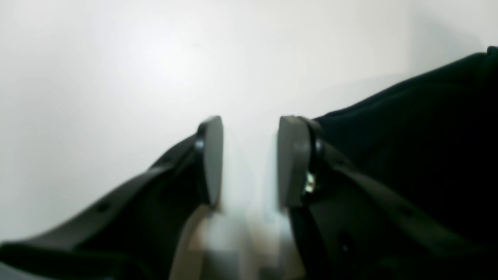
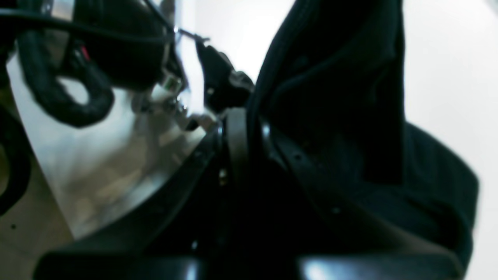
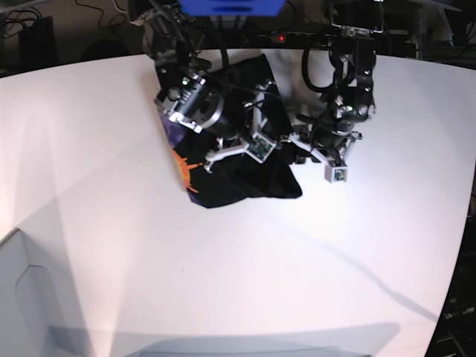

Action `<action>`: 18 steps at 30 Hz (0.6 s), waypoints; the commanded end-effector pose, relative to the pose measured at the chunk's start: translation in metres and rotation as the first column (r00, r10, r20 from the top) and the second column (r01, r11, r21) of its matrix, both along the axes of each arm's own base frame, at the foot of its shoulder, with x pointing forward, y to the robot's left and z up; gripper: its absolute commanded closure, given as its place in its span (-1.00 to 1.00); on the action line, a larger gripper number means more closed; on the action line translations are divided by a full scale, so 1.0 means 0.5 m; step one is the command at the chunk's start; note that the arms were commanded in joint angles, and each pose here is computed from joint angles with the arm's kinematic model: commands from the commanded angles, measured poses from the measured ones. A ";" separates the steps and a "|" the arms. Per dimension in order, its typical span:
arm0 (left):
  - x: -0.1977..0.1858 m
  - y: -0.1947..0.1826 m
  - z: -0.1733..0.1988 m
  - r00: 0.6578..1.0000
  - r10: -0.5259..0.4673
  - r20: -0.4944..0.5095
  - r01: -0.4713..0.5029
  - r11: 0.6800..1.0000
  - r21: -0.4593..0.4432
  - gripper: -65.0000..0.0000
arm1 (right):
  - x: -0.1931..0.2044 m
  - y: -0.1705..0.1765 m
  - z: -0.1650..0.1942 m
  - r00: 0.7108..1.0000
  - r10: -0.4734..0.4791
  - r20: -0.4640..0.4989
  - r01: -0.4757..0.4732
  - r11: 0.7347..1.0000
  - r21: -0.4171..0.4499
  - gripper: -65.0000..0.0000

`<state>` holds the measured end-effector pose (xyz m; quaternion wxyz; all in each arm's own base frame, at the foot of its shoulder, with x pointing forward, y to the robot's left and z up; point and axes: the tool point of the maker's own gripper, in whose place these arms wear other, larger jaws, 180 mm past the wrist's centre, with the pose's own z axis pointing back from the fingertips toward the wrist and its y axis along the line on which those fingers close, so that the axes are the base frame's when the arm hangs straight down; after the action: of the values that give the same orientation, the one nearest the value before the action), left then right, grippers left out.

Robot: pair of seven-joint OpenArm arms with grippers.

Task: Fold the T-shirt properly
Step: 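Lift the strip end with the right gripper and fold it over toward the left gripper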

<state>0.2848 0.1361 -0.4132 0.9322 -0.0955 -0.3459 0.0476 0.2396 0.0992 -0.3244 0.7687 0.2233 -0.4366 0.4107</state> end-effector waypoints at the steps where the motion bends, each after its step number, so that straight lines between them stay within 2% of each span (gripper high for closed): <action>1: 0.001 -0.001 0.010 1.000 0.001 0.003 -0.001 1.000 -0.007 0.28 | 0.004 0.020 0.023 1.000 0.015 0.018 -0.016 0.999 0.049 1.00; 7: 0.002 0.000 0.012 1.000 0.001 0.005 -0.001 1.000 -0.005 0.28 | -0.004 0.026 -0.020 0.999 0.030 -0.039 -0.029 0.999 0.027 0.97; 9: 0.002 0.000 0.012 1.000 0.001 0.005 -0.001 1.000 -0.005 0.28 | -0.004 0.024 -0.021 0.999 0.030 -0.041 -0.029 0.999 0.019 0.78; 15: 0.005 0.044 0.018 0.998 0.062 0.014 -0.062 0.998 0.004 0.28 | -0.005 0.018 0.018 1.000 0.016 0.006 -0.016 0.999 0.044 -0.03; 18: 0.000 0.066 0.016 0.996 0.090 0.011 -0.090 0.996 0.010 0.28 | -0.001 0.010 0.067 0.997 -0.002 0.071 -0.003 0.998 0.069 -0.23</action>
<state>0.2811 0.1694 -0.4112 0.9312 -0.0746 -0.3456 0.0891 0.2349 0.0959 -0.3100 0.7639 0.2189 -0.4501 0.4074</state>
